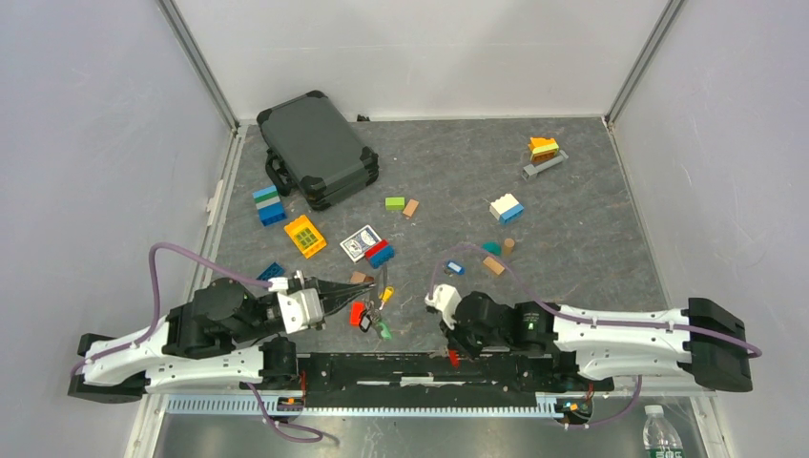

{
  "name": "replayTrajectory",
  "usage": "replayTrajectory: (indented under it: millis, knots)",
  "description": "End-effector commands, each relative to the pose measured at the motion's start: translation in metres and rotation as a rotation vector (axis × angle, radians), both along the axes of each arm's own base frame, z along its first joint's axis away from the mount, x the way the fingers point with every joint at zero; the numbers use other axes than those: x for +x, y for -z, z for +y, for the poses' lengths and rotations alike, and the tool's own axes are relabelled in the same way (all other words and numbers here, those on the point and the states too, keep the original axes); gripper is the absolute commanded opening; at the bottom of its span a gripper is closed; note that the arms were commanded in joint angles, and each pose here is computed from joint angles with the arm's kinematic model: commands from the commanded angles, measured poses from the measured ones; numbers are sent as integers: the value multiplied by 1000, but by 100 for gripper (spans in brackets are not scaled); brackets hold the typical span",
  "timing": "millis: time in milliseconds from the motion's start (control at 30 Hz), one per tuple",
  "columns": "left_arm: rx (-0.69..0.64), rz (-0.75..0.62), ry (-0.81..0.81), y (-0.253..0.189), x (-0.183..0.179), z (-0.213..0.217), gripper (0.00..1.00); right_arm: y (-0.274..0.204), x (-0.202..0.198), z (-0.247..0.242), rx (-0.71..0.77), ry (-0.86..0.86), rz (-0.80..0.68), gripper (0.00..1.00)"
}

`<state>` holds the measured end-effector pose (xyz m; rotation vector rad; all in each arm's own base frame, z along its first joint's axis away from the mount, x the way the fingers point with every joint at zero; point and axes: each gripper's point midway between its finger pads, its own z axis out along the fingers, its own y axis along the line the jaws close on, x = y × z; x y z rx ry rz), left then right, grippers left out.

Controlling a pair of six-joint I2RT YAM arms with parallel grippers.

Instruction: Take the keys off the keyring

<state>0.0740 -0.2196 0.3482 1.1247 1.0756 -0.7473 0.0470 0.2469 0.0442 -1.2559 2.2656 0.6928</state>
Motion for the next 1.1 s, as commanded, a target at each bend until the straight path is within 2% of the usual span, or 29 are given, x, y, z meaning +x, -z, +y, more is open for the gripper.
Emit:
replayTrajectory:
  millis: [0, 133, 167, 200, 233, 300, 333, 533, 667, 767, 867, 1067]
  knots:
    - [-101, 23, 43, -20, -9, 0, 2, -49, 61, 22, 62, 160, -223, 0]
    - [-114, 14, 97, -22, -18, -3, 2, -72, 112, 13, 33, 371, -396, 1]
    - [-118, 10, 119, -23, -21, -4, 2, -80, 122, 9, 34, 424, -436, 5]
    - [-117, 12, 128, -22, -23, -6, 2, -89, 127, 10, 56, 450, -462, 16]
    - [-118, 11, 166, -23, -29, -8, 2, -99, 129, 12, 94, 457, -479, 33]
    - [-114, 11, 201, -22, -35, -12, 2, -121, 128, 22, 214, 425, -498, 47]
    - [-113, 12, 216, -22, -37, -14, 2, -132, 126, 27, 283, 402, -507, 49]
    - [-143, 13, 221, -23, -38, -20, 2, -199, 91, 41, 676, 177, -570, 50]
    - [-171, 23, 183, -27, -30, -23, 2, -222, 51, 53, 841, -62, -561, 45]
    - [-182, 24, 167, -31, -26, -27, 2, -228, 31, 62, 890, -178, -528, 40]
    - [-192, 9, 166, -35, -26, -28, 2, -228, 28, 67, 886, -204, -516, 39]
    - [-174, -32, 221, -40, -36, -27, 2, -230, 36, 67, 879, -185, -560, 49]
